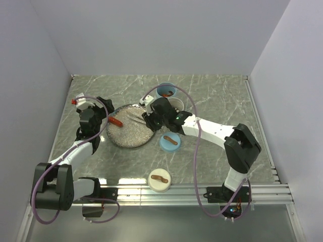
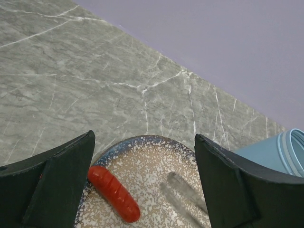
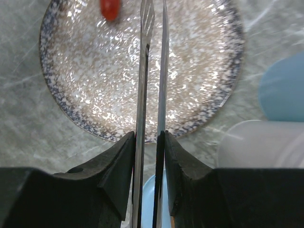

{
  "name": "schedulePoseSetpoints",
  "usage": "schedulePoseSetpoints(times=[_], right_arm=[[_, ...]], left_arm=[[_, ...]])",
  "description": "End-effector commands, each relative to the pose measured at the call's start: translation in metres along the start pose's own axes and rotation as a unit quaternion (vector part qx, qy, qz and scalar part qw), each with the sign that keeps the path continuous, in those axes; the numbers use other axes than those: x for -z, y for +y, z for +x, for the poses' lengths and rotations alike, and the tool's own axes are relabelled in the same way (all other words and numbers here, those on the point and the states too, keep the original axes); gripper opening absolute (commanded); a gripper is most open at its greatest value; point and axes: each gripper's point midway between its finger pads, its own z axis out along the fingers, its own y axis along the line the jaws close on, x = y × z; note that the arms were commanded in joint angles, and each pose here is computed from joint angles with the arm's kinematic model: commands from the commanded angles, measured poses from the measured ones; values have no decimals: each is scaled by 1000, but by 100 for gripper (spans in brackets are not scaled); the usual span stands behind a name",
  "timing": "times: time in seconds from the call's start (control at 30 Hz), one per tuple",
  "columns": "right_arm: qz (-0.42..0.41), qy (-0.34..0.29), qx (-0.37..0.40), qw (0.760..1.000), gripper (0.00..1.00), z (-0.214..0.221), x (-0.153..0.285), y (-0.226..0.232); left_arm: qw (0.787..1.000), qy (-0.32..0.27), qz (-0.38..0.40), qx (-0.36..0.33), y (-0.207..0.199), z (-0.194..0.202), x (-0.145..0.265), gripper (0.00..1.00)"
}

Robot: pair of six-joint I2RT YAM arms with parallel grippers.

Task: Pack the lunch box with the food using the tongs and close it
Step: Pick up the food using the clamp

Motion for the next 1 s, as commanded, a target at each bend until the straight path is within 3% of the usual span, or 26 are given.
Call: schedulePoseSetpoints(times=[0.0, 0.27, 0.67, 0.97], right_arm=[[52, -79, -5, 996, 38, -47, 34, -14], [-8, -144, 11, 990, 38, -83, 51, 8], [-113, -127, 10, 985, 40, -70, 9, 42], [-113, -106, 1, 988, 42, -63, -10, 40]], left_arm=[[999, -27, 16, 11, -10, -15, 1, 92], [999, -26, 14, 10, -10, -15, 0, 92], [1000, -25, 12, 11, -9, -14, 0, 93], [1000, -26, 13, 10, -9, -15, 0, 93]])
